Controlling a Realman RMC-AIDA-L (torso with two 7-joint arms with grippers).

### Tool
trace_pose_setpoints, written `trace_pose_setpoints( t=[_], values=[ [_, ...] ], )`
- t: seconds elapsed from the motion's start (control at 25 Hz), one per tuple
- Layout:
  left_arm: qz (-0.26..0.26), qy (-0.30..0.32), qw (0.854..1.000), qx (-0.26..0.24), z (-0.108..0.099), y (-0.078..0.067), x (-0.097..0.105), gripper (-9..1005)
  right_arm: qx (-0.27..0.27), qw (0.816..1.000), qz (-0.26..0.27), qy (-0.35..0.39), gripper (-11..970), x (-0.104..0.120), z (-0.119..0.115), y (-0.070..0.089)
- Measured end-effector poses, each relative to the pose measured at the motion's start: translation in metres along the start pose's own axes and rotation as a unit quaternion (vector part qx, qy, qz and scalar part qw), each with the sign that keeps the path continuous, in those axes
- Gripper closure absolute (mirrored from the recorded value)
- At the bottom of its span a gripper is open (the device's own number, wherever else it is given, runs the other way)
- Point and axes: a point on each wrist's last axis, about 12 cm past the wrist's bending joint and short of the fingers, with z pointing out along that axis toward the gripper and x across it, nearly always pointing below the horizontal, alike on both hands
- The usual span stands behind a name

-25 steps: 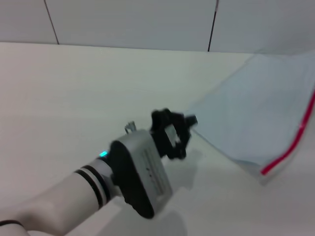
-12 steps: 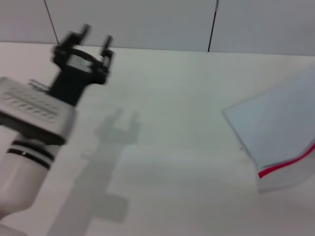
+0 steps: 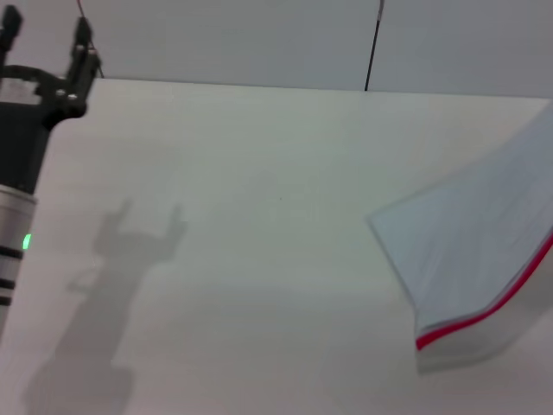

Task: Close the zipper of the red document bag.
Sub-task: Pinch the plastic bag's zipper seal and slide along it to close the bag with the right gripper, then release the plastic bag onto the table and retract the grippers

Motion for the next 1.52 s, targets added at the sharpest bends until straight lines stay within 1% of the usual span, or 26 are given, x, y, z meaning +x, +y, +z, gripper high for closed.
trace_pose_setpoints(
  t=[0.04, 0.08, 0.12, 0.2, 0.24, 0.28, 0.4, 0.48, 0.52, 0.6, 0.72, 0.76, 0.8, 0.88, 0.96, 1.0, 1.08, 1.16, 1.24, 1.32, 1.36, 1.4, 1.52],
  values=[
    [-0.007, -0.010, 1.000, -0.002, -0.002, 0.004, 0.000, 290, -0.016, 1.000, -0.004, -0.004, 103, -0.001, 0.001, 0.001],
    [-0.009, -0.012, 1.000, -0.003, -0.002, 0.004, 0.000, 266, -0.026, 1.000, -0.008, -0.005, 90, -0.001, 0.003, 0.001],
    [-0.012, -0.015, 1.000, -0.004, -0.003, 0.005, 0.000, 242, -0.025, 1.000, -0.015, 0.003, 76, 0.001, 0.006, -0.002],
    [-0.013, -0.019, 1.000, -0.003, -0.003, 0.006, 0.001, 242, 0.003, 0.999, -0.024, 0.040, 64, 0.010, 0.015, -0.010],
    [-0.013, -0.020, 1.000, -0.003, -0.003, 0.005, 0.001, 243, 0.023, 0.996, -0.023, 0.080, 64, 0.020, 0.017, -0.014],
    [-0.013, -0.020, 1.000, -0.003, -0.003, 0.005, 0.001, 243, 0.023, 0.996, -0.023, 0.080, 65, 0.020, 0.017, -0.014],
    [-0.011, -0.027, 1.000, -0.006, -0.003, 0.006, 0.000, 243, -0.010, 0.994, -0.029, 0.102, 67, 0.026, 0.020, -0.009],
    [-0.008, -0.030, 1.000, -0.007, -0.004, 0.007, 0.000, 242, 0.030, 0.991, -0.031, 0.124, 67, 0.031, 0.023, -0.019],
    [-0.006, -0.030, 1.000, -0.006, -0.004, 0.007, 0.001, 242, 0.065, 0.988, -0.028, 0.137, 67, 0.033, 0.020, -0.026],
    [-0.005, -0.033, 0.999, -0.006, -0.004, 0.006, 0.001, 242, 0.095, 0.984, -0.025, 0.147, 67, 0.035, 0.016, -0.032],
    [-0.003, -0.039, 0.999, -0.008, -0.006, 0.006, 0.000, 242, 0.140, 0.978, -0.029, 0.154, 67, 0.035, 0.009, -0.045],
    [-0.002, -0.039, 0.999, -0.008, -0.006, 0.006, 0.000, 242, 0.144, 0.978, -0.033, 0.151, 67, 0.033, 0.003, -0.048],
    [-0.002, -0.039, 0.999, -0.009, -0.006, 0.006, 0.000, 243, 0.137, 0.980, -0.039, 0.142, 67, 0.030, -0.001, -0.048],
    [-0.002, -0.041, 0.999, -0.010, -0.007, 0.007, -0.001, 243, 0.095, 0.989, -0.056, 0.099, 67, 0.017, -0.008, -0.043],
    [-0.001, -0.045, 0.999, -0.012, -0.008, 0.008, -0.002, 243, 0.024, 0.996, -0.073, 0.046, 67, 0.002, -0.010, -0.033],
    [0.000, -0.046, 0.999, -0.013, -0.009, 0.009, -0.002, 243, -0.025, 0.996, -0.079, 0.017, 67, -0.005, -0.011, -0.025],
    [0.003, -0.047, 0.999, -0.013, -0.010, 0.010, -0.002, 243, -0.094, 0.992, -0.081, -0.016, 67, -0.013, -0.011, -0.014],
    [0.005, -0.048, 0.999, -0.013, -0.011, 0.010, -0.002, 246, -0.150, 0.985, -0.078, -0.033, 67, -0.017, -0.010, -0.005],
    [0.005, -0.051, 0.999, -0.013, -0.010, 0.010, -0.002, 249, -0.215, 0.973, -0.078, -0.034, 67, -0.016, -0.003, 0.005],
    [0.005, -0.055, 0.998, -0.013, -0.011, 0.010, -0.003, 251, -0.259, 0.962, -0.088, -0.014, 67, -0.009, 0.008, 0.011],
    [0.005, -0.056, 0.998, -0.014, -0.011, 0.010, -0.004, 252, -0.267, 0.959, -0.095, 0.003, 67, -0.003, 0.014, 0.012],
    [0.005, -0.057, 0.998, -0.013, -0.010, 0.010, -0.004, 252, -0.256, 0.960, -0.107, 0.036, 67, 0.006, 0.023, 0.010],
    [0.003, -0.058, 0.998, -0.010, -0.010, 0.009, -0.003, 255, -0.191, 0.963, -0.129, 0.137, 67, 0.031, 0.035, -0.002]
  ],
)
